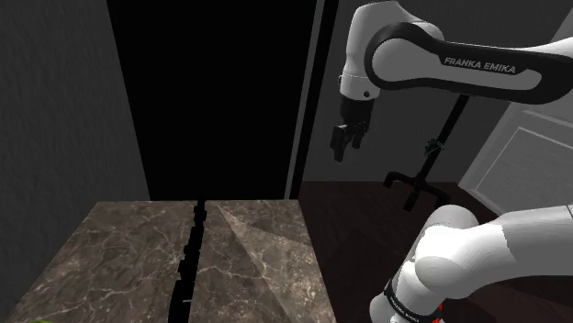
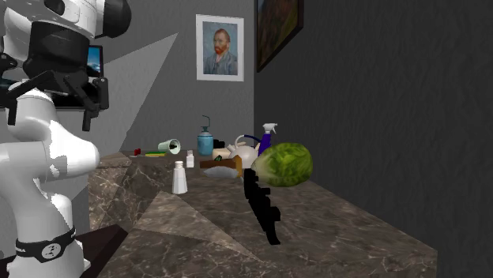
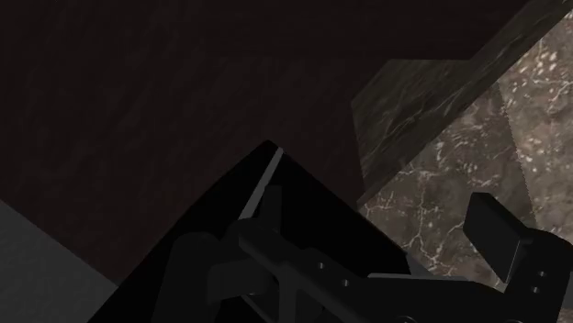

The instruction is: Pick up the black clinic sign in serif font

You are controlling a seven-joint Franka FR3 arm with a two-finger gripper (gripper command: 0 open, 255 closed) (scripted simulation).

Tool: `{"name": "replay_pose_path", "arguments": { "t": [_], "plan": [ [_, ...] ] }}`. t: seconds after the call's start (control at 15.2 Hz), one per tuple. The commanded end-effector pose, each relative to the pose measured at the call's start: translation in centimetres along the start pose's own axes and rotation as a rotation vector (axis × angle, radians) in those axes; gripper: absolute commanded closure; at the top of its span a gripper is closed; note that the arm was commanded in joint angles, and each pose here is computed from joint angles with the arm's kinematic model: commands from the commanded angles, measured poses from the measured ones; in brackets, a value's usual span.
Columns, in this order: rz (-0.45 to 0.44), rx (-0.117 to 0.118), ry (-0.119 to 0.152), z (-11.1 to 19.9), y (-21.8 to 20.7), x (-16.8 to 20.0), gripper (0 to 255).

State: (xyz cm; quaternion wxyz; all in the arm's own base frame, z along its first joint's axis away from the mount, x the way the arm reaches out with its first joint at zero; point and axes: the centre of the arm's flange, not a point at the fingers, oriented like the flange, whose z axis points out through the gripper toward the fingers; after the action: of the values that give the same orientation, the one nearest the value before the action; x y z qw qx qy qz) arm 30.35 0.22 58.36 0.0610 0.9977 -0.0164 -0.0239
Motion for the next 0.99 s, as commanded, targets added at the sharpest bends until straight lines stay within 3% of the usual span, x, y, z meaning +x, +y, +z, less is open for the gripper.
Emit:
{"name": "replay_pose_path", "arguments": {
  "t": [0.0,0.92],
  "plan": [
    [0.000,0.000,0.000,0.0,0.0,0.0,0],
    [0.252,0.018,0.043,3.8,-17.7,1.2,0]
  ]
}}
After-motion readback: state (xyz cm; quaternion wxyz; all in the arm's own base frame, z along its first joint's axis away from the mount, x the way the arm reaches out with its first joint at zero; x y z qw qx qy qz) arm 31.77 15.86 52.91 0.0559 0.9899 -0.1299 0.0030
